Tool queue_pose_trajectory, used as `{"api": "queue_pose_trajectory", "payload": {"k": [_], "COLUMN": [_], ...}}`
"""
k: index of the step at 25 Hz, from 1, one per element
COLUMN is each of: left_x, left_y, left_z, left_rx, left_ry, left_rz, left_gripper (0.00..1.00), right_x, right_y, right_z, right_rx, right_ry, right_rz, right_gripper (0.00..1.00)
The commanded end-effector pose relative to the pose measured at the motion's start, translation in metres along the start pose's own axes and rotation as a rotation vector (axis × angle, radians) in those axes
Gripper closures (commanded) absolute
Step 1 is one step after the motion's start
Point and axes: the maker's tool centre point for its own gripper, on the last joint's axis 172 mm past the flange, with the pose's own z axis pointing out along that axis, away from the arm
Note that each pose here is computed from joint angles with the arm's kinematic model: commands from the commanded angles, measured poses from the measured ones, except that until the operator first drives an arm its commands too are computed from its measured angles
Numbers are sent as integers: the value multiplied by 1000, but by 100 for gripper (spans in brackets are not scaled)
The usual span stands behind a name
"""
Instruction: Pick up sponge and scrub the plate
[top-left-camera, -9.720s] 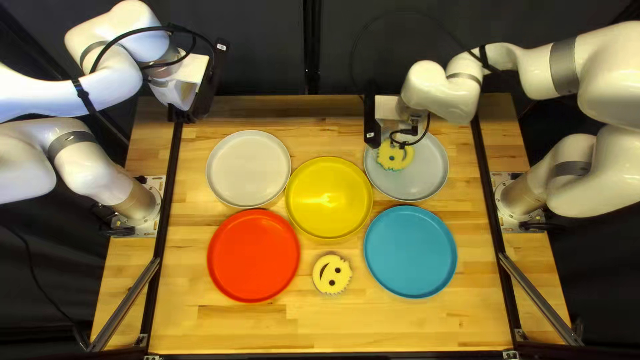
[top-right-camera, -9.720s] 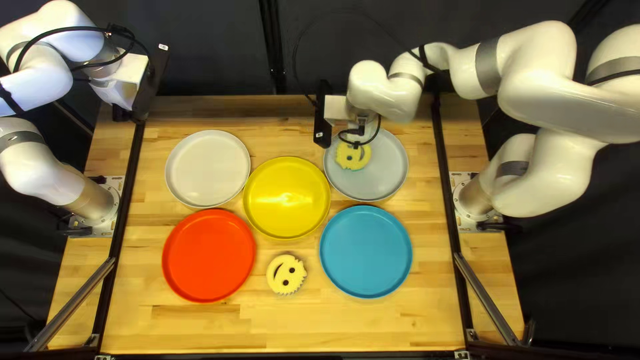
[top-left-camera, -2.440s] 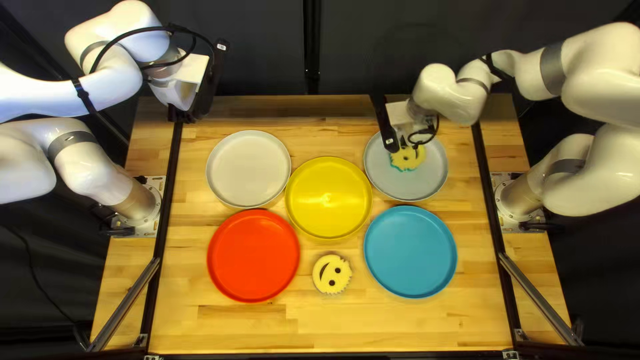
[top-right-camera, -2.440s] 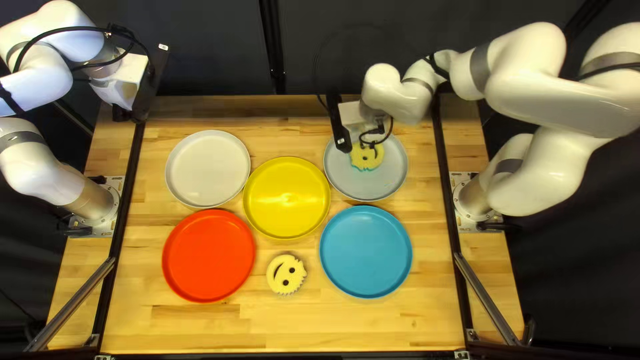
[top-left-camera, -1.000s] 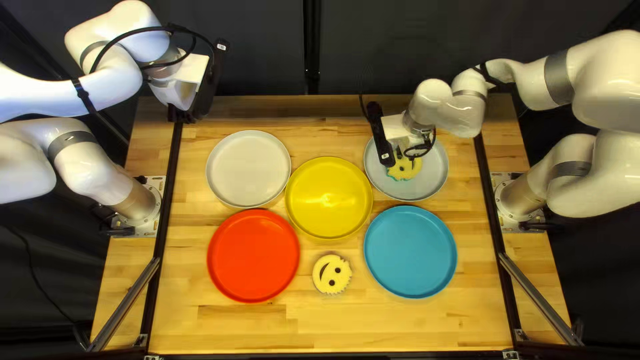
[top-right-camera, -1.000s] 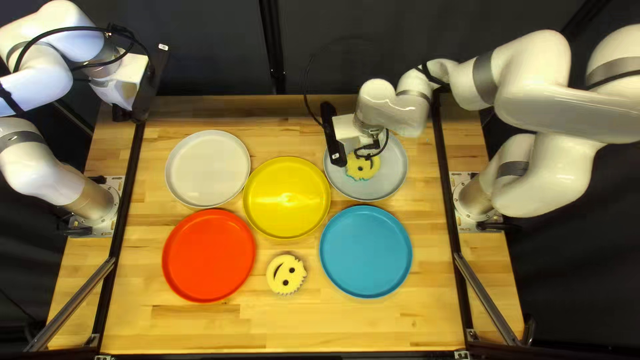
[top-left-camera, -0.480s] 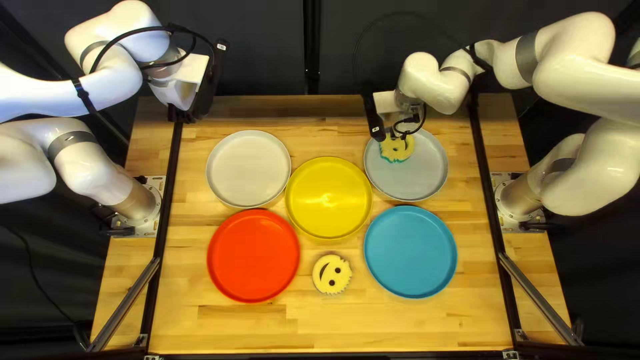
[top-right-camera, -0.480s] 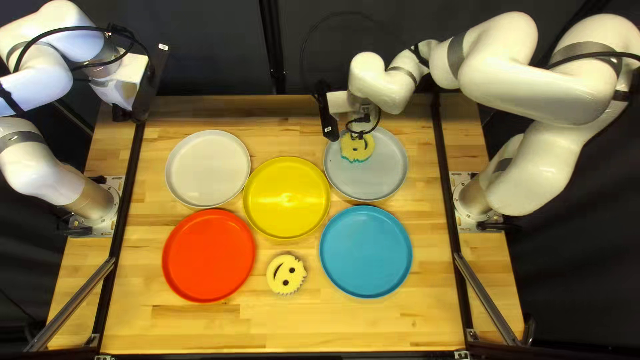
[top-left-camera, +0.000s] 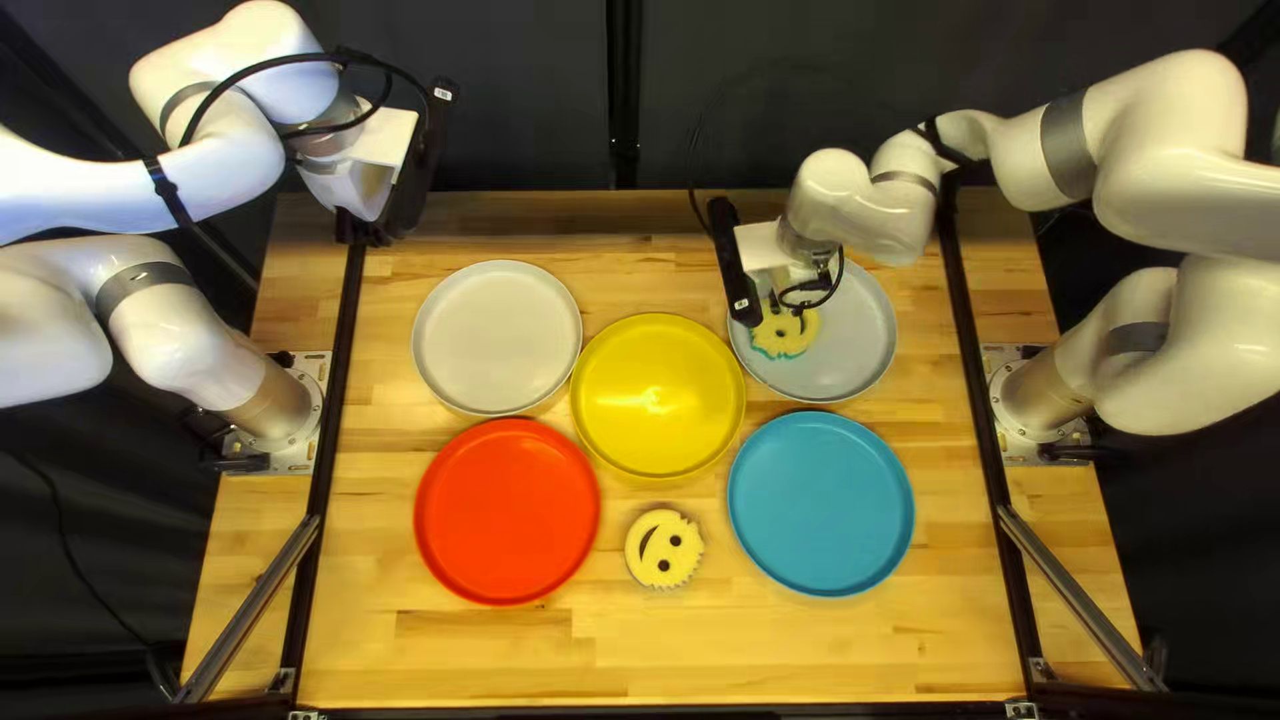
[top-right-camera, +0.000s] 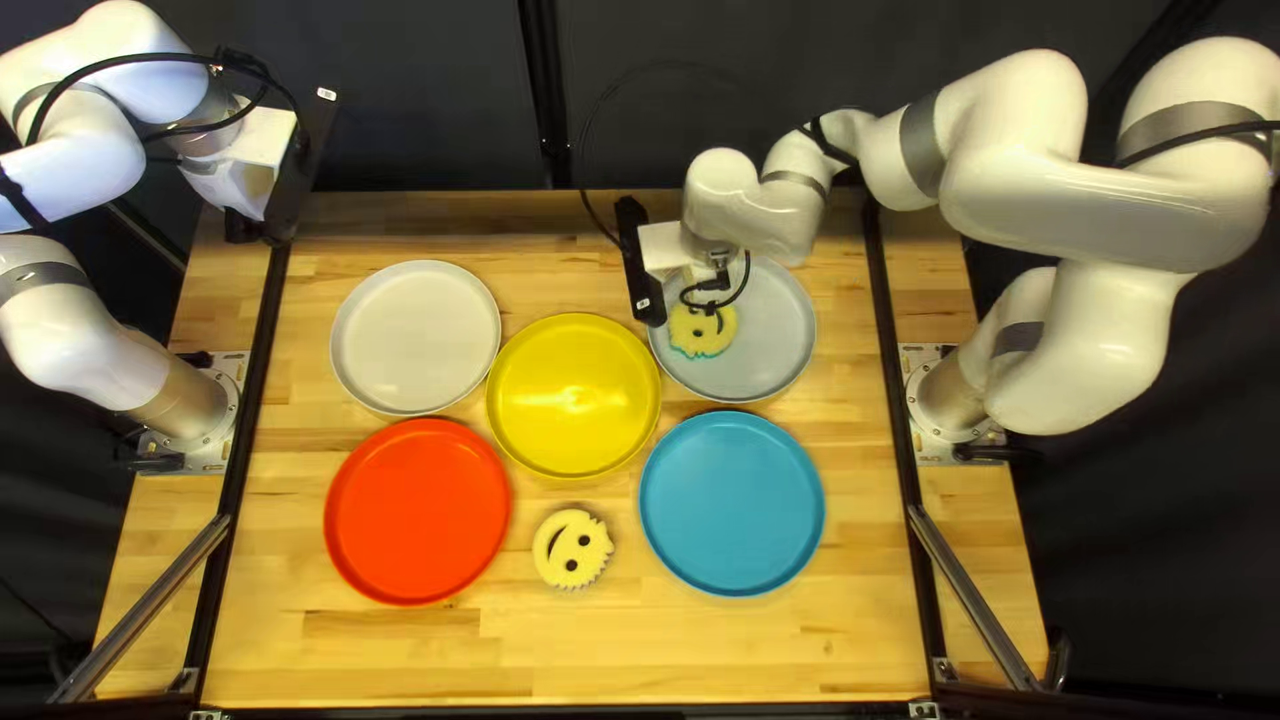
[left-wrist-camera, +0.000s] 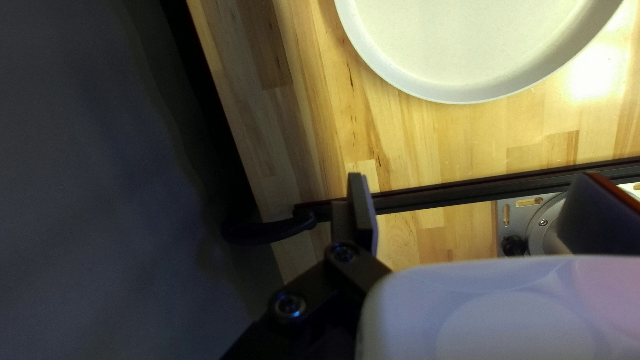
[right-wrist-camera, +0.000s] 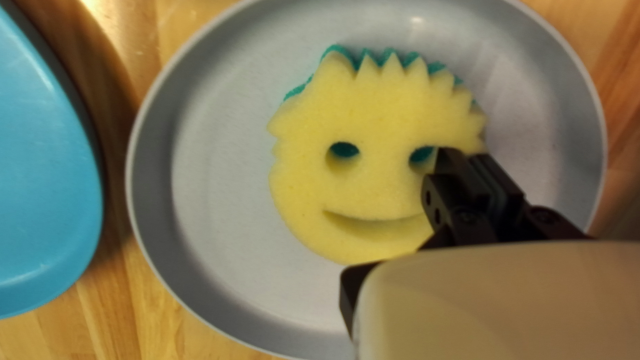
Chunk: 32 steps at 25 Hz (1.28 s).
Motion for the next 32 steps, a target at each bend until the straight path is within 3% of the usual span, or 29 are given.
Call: {"api": "queue_pose_trajectory", "payload": {"k": [1, 9, 15, 27, 32], "left_x": [0, 0, 0, 0, 0], "left_y": [0, 0, 0, 0, 0], "left_z": [0, 0, 0, 0, 0], "left_rx": [0, 0, 0, 0, 0], "left_ry": [0, 0, 0, 0, 0], "left_rz": [0, 0, 0, 0, 0], "left_gripper": [0, 0, 0, 0, 0], "right_x": [-4, -25, -37, -20, -19], "right_y": [18, 54, 60, -17, -29], "right_z": [4, 6, 2, -6, -5], "right_rx": [9, 41, 46, -2, -17], "right_ry": [-3, -8, -11, 12, 12], "right_rz": [3, 32, 55, 5, -15], "right_gripper": [100, 100, 100, 100, 100]}}
